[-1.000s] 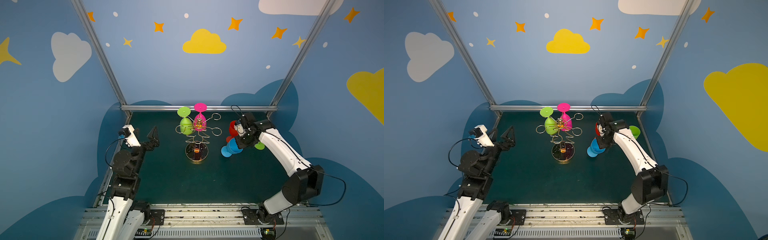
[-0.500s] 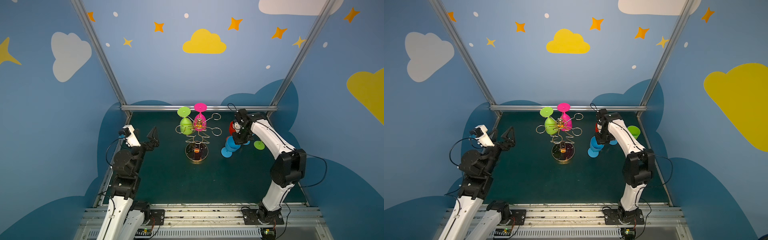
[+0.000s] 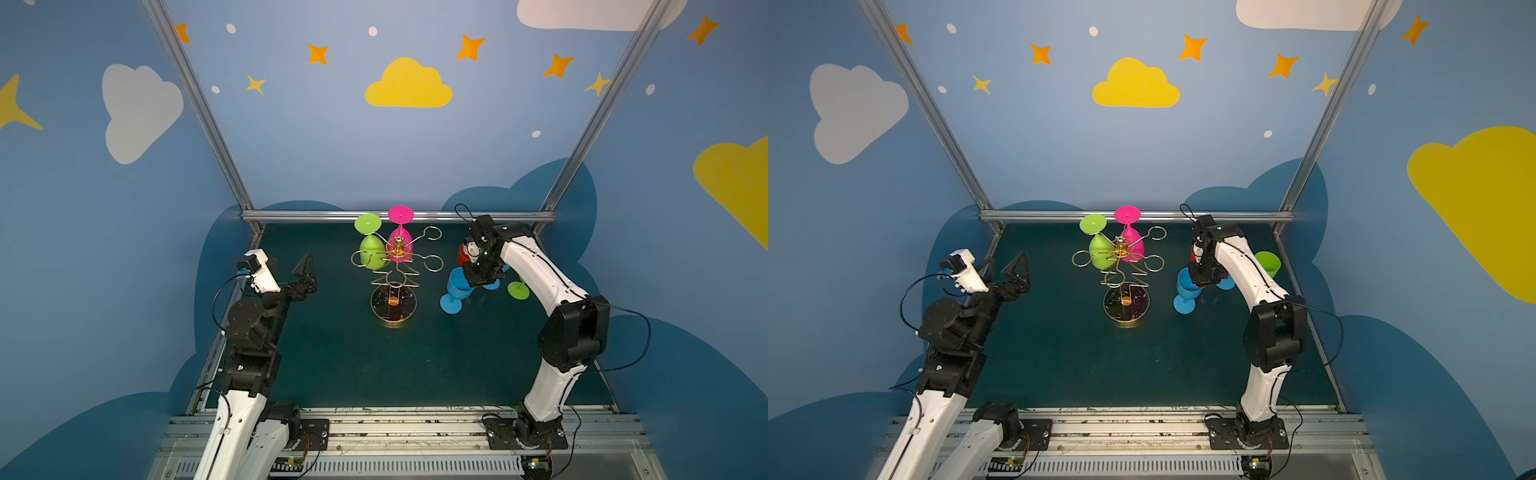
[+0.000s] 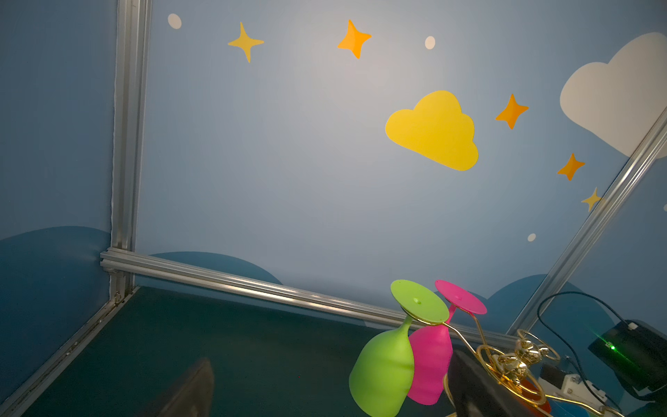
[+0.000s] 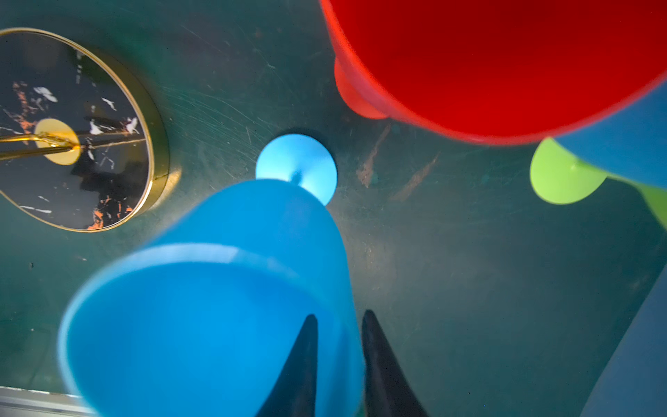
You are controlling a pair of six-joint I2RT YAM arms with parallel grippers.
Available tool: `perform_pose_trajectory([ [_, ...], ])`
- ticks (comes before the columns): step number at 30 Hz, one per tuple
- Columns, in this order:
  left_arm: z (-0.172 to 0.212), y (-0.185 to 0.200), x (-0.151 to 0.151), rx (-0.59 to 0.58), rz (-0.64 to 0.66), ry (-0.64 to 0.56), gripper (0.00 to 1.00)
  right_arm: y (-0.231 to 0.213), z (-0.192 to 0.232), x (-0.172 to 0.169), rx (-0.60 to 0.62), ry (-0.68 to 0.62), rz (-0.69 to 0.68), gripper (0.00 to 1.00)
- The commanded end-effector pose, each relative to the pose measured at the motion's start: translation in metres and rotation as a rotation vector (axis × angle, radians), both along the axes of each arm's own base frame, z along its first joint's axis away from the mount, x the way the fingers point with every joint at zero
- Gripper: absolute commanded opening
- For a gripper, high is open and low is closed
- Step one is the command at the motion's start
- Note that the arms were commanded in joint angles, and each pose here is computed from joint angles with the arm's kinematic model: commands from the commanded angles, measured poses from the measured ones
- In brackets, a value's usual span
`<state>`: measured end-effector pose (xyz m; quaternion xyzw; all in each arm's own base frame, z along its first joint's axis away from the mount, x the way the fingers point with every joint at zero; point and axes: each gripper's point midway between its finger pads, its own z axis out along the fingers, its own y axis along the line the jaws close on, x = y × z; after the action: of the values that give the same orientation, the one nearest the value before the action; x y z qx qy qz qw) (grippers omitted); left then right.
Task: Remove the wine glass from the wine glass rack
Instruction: 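Carry the blue glass to the table beside the red glass with right while left withdraws, then set the blue glass upright and open the right gripper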
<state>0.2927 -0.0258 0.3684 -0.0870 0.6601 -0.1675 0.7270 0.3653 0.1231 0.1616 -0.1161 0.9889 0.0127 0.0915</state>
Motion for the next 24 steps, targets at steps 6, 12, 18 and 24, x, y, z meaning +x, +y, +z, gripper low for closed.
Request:
perform_pose_trajectory([
  [6,-0.001,0.004,0.001,-0.018,0.019,0.014,1.00,0.007,0.039,-0.002,0.104,-0.082,-0.003,0.38],
  [12,-0.023,0.014,0.018,-0.093,0.054,0.197,0.98,0.013,0.081,-0.011,0.232,-0.188,-0.005,0.53],
  [18,-0.031,-0.014,0.041,-0.275,-0.208,0.350,0.94,0.015,0.123,-0.033,0.349,-0.360,0.030,0.71],
  [24,-0.025,-0.035,0.059,-0.358,-0.386,0.391,0.91,0.016,0.160,-0.062,0.548,-0.677,0.040,0.80],
])
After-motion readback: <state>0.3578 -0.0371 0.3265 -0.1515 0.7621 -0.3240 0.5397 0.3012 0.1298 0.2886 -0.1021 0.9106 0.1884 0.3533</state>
